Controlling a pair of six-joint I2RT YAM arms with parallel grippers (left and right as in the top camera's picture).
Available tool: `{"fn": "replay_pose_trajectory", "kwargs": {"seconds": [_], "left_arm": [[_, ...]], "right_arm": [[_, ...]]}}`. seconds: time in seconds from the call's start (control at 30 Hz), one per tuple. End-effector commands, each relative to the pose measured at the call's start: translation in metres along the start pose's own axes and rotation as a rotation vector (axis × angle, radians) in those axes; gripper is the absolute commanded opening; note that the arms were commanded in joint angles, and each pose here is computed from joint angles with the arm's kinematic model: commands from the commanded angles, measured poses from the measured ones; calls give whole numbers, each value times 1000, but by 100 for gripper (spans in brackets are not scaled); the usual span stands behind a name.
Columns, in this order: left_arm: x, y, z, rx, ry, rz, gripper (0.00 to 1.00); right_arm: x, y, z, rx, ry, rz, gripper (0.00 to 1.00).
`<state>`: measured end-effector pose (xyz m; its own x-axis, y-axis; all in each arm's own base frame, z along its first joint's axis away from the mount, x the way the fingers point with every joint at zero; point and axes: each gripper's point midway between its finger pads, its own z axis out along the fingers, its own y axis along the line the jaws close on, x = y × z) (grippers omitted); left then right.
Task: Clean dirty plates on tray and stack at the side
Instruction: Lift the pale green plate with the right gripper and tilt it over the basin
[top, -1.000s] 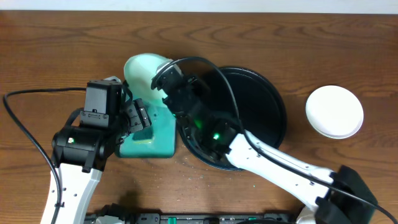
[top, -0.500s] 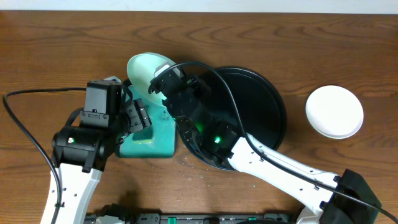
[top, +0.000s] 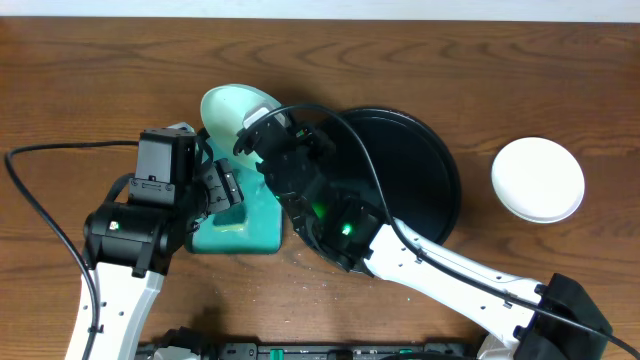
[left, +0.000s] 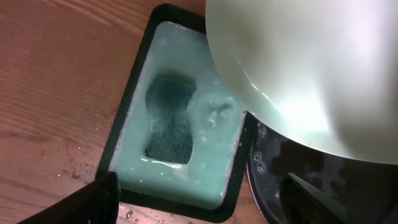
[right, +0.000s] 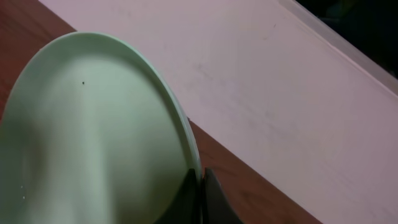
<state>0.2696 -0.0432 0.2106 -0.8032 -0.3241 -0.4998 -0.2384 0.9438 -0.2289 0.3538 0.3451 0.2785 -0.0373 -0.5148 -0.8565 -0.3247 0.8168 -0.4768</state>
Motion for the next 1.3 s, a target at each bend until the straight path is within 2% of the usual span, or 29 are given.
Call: {"fn": "replay_pose_trajectory", "kwargs": {"seconds": [0.0,0.27,0.8,1.13,1.27], "left_arm": [[-6,-2,-6,5,-19,4,82],[-6,-2,-6,6,-19,4,82],[-6,-2,-6,6,-19,4,82],[-6,-2,-6,5,-19,4,82],[-6,-2,-6,6,-19,4,83]], "right_arm": [[-12,-10,-4,33,-26,-4,1],[-27,-18,-9,90,-68,-93,1],[-48,-29,-13,143,-138,-138,1],[-50,-30,-14,147,-144,-128,1],[-34,-39,-4,155,-101,25,1]]}}
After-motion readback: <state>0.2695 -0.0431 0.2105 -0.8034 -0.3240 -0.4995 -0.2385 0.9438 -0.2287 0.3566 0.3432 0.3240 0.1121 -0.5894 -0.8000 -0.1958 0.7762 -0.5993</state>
